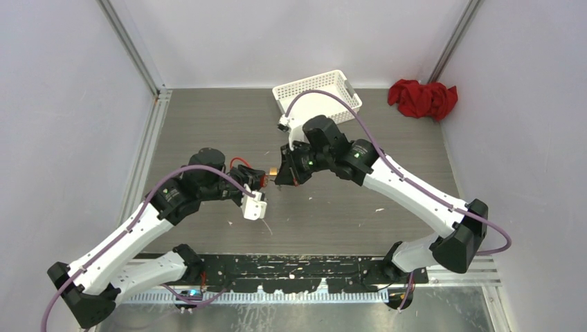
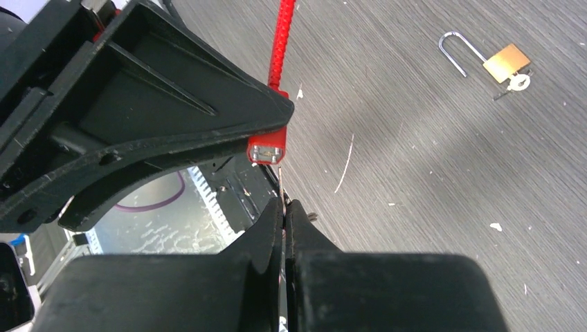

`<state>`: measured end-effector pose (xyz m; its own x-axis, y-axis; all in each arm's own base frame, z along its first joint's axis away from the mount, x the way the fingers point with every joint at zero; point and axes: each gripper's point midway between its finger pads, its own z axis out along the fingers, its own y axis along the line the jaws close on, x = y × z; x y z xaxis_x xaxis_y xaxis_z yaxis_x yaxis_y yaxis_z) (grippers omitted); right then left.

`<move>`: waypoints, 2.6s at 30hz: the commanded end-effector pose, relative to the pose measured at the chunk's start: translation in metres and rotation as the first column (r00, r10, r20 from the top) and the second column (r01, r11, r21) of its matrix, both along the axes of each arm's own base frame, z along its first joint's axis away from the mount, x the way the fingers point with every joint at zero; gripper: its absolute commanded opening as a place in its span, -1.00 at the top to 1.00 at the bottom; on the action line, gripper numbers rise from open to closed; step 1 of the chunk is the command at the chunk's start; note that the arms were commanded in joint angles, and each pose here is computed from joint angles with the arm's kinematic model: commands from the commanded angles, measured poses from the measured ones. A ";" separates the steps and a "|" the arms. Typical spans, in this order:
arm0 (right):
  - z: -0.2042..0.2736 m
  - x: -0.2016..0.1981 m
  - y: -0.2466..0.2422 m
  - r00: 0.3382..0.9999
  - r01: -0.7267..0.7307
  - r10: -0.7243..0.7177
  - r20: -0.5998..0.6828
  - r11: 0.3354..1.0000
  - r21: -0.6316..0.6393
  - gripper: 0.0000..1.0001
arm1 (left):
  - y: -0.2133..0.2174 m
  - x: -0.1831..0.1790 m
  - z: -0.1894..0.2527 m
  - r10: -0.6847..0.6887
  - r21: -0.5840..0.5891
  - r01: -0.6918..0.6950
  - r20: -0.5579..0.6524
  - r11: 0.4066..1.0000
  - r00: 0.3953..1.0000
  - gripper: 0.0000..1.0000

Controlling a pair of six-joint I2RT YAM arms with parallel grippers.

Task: Unlock with the key

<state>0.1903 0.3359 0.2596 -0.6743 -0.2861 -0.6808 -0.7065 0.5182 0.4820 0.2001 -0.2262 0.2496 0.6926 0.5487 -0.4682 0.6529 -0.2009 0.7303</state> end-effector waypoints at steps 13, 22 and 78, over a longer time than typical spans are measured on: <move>0.028 0.012 0.026 0.998 -0.021 0.016 0.058 0.996 0.088 0.99 | -0.005 0.008 0.033 0.017 -0.081 -0.011 0.078 0.997 0.997 1.00; 0.029 0.008 0.022 0.998 -0.024 0.018 0.061 0.996 0.091 0.99 | -0.004 0.009 0.031 0.019 -0.069 -0.013 0.080 0.998 0.997 1.00; 0.025 0.018 0.034 0.998 0.060 -0.063 0.013 0.985 0.161 0.99 | -0.013 -0.006 0.047 -0.121 -0.075 0.142 0.235 0.987 0.964 1.00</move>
